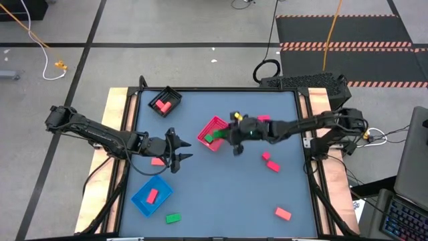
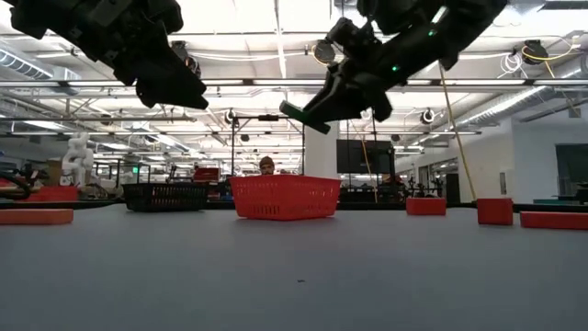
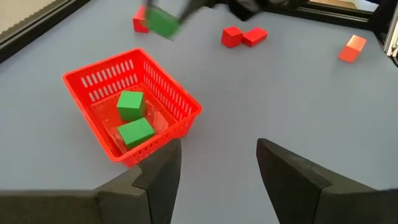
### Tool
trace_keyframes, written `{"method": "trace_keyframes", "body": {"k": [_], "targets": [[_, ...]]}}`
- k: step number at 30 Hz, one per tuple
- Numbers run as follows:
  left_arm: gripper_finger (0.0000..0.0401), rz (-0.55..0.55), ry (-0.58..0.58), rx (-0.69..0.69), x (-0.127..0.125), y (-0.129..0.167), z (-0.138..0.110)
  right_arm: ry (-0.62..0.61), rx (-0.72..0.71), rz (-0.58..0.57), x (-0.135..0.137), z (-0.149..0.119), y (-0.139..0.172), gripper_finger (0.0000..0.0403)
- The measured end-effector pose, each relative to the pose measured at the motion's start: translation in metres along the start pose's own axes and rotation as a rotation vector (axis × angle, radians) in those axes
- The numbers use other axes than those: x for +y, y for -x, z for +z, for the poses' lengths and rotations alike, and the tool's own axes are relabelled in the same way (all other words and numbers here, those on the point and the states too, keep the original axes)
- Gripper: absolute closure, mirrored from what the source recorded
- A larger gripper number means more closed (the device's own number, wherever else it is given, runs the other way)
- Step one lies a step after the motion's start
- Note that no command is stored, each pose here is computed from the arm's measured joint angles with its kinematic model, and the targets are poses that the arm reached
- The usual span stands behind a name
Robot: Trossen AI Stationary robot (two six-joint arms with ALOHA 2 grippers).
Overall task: Sort & place blocks by color
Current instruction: Put the green block into the orange bin, then put the red block into the blue bin
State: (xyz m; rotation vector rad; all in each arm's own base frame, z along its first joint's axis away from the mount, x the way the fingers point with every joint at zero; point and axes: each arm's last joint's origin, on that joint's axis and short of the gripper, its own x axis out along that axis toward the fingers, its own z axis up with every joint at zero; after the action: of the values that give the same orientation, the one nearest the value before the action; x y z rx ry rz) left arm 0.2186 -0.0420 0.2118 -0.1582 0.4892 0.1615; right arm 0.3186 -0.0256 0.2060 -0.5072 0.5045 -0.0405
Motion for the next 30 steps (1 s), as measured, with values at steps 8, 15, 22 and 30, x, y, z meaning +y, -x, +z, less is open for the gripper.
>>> {"method": "trace_keyframes", "body": {"k": [8,15,22,30], "targets": [[0.019,0.004,-0.01,-0.003,0.0,0.0,0.0,-0.148,-0.041,0.003,-0.023,-0.01,-0.002,0.0296],[0.019,0.004,-0.006,-0.004,0.0,0.0,0.0,-0.2,-0.137,-0.037,-0.028,-0.001,-0.001,0.0279],[0.019,-0.006,-0.006,0.002,-0.003,0.001,-0.001,-0.268,-0.143,-0.035,-0.028,0.0,-0.001,0.0228],[0.019,-0.012,-0.01,0.005,-0.004,0.001,-0.002,-0.316,-0.117,-0.08,-0.029,-0.002,-0.001,0.0194]]}}
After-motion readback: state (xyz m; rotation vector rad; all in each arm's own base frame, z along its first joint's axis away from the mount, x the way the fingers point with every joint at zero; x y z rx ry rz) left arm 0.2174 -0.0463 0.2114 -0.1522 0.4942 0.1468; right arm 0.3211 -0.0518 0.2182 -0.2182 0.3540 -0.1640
